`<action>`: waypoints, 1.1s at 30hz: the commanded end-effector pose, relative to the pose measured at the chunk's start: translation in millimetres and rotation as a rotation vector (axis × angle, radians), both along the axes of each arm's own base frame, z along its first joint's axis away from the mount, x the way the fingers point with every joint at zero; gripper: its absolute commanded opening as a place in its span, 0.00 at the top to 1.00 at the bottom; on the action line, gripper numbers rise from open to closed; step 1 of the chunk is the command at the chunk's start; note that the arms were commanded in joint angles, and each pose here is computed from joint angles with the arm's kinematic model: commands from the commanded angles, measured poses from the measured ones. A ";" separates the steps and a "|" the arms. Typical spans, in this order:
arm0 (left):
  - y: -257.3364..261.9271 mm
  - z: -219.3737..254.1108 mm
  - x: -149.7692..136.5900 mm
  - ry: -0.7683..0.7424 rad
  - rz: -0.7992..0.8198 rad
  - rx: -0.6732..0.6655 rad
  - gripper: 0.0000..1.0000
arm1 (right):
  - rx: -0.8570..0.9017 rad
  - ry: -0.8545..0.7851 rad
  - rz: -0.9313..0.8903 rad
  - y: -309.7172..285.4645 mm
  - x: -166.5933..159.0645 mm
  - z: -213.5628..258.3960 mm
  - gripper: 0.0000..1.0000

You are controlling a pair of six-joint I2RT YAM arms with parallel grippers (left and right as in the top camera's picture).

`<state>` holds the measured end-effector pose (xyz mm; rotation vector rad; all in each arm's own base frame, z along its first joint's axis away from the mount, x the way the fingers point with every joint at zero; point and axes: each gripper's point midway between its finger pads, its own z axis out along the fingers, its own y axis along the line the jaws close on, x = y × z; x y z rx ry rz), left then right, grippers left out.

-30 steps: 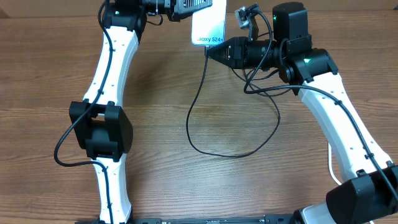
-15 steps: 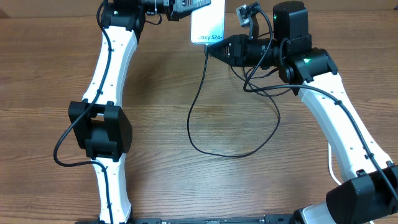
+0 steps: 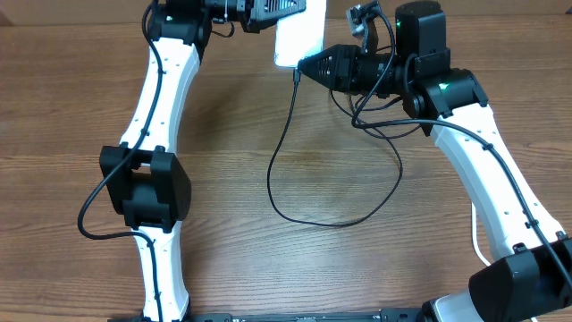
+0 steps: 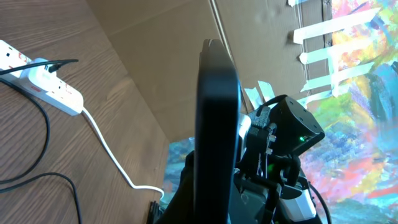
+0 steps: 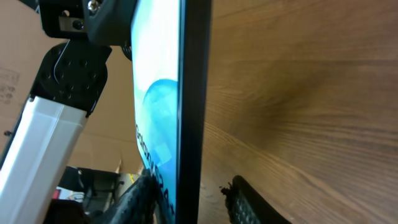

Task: Plug charger to phone and switch on socket
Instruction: 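Open the right gripper and withdraw it from the plugged cable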

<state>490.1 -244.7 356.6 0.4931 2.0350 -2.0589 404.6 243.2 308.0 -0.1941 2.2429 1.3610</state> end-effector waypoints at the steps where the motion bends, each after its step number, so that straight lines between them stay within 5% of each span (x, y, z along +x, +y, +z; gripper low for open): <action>1: -1.7 16.8 -9.6 -0.028 -0.021 -0.006 0.96 | 0.017 0.003 -0.006 3.7 -0.9 11.7 0.65; 15: -2.1 16.4 -5.1 -0.025 0.005 -0.004 0.96 | 0.043 0.076 0.005 16.3 -10.3 10.7 0.71; 21: -2.2 16.3 -3.9 -0.025 0.012 -0.003 0.96 | 0.046 0.080 0.007 16.6 -10.9 11.0 0.82; 33: -3.4 16.1 -1.3 0.009 0.028 0.001 0.96 | 0.057 0.107 0.000 17.1 -11.6 11.1 0.85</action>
